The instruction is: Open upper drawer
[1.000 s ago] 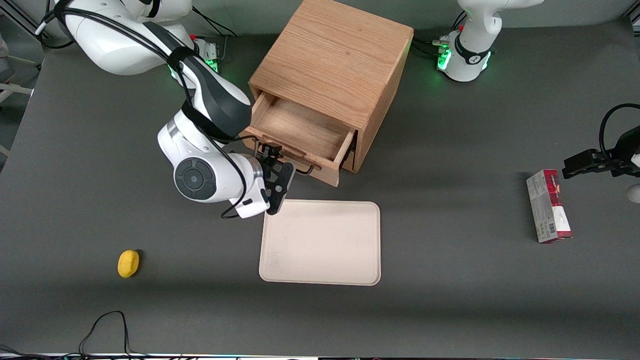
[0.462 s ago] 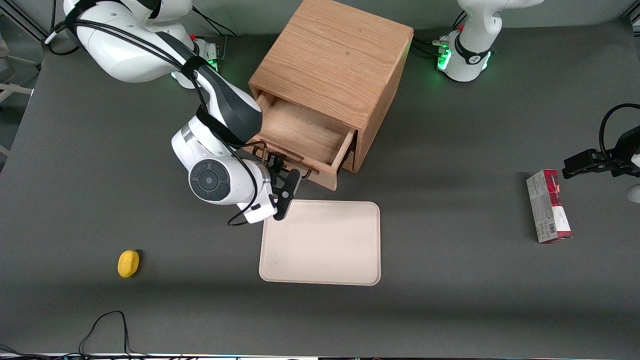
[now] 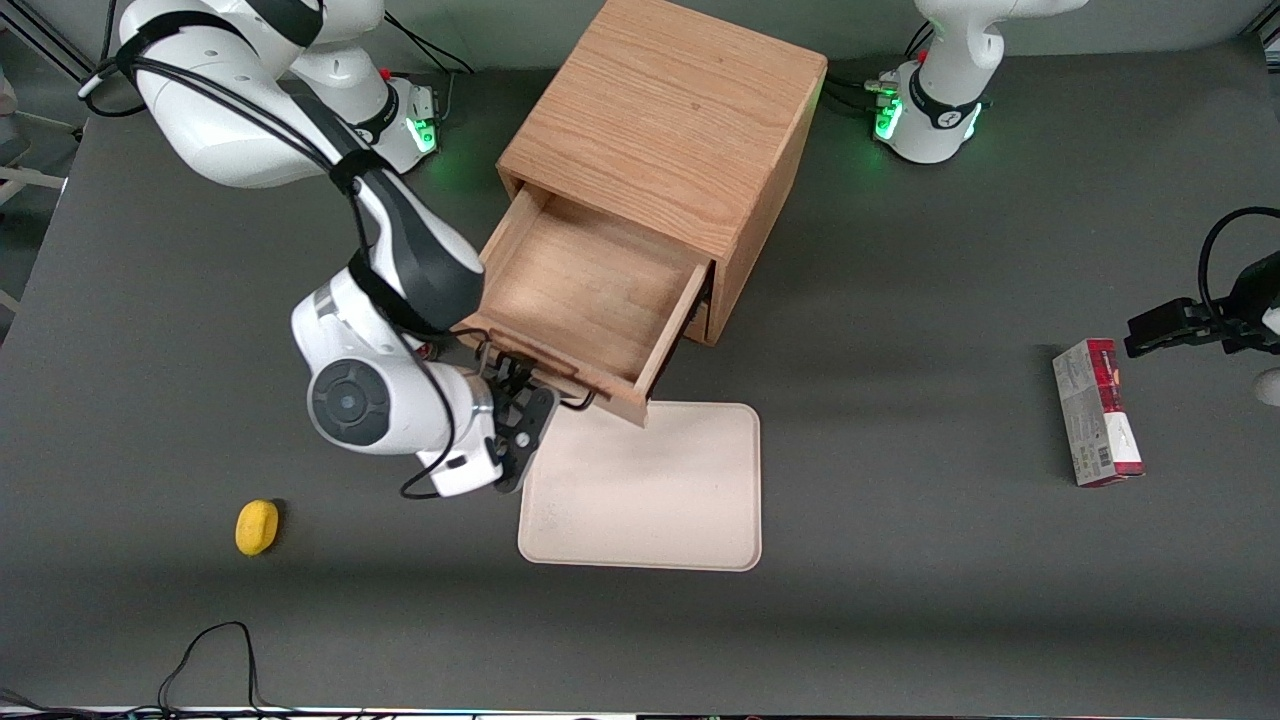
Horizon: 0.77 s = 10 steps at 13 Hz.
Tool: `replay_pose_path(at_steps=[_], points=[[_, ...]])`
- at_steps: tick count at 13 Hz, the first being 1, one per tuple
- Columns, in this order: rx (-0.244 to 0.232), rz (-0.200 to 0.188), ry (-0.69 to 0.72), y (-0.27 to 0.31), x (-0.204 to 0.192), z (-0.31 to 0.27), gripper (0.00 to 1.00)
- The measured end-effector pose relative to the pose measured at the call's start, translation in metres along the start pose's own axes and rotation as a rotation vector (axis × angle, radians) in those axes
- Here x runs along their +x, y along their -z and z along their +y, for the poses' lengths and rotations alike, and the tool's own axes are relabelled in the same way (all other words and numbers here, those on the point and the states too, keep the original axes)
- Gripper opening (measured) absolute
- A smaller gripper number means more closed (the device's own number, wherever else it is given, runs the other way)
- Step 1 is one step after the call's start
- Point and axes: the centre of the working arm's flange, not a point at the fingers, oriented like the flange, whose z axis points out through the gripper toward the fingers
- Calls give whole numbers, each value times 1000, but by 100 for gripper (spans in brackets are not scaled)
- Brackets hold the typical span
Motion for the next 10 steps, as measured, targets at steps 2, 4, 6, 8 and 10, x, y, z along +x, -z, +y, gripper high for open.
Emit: replay_pose_path(at_steps=[2,4,6,8,10], points=[[-38,16,-34,15,-11,21,100],[-63,24,-57,22,-19,34,100],[-85,46,-61,24,-17,38,100],[-97,55,-57,27,-14,35,100],[-146,99,-69,55,-10,28,100]])
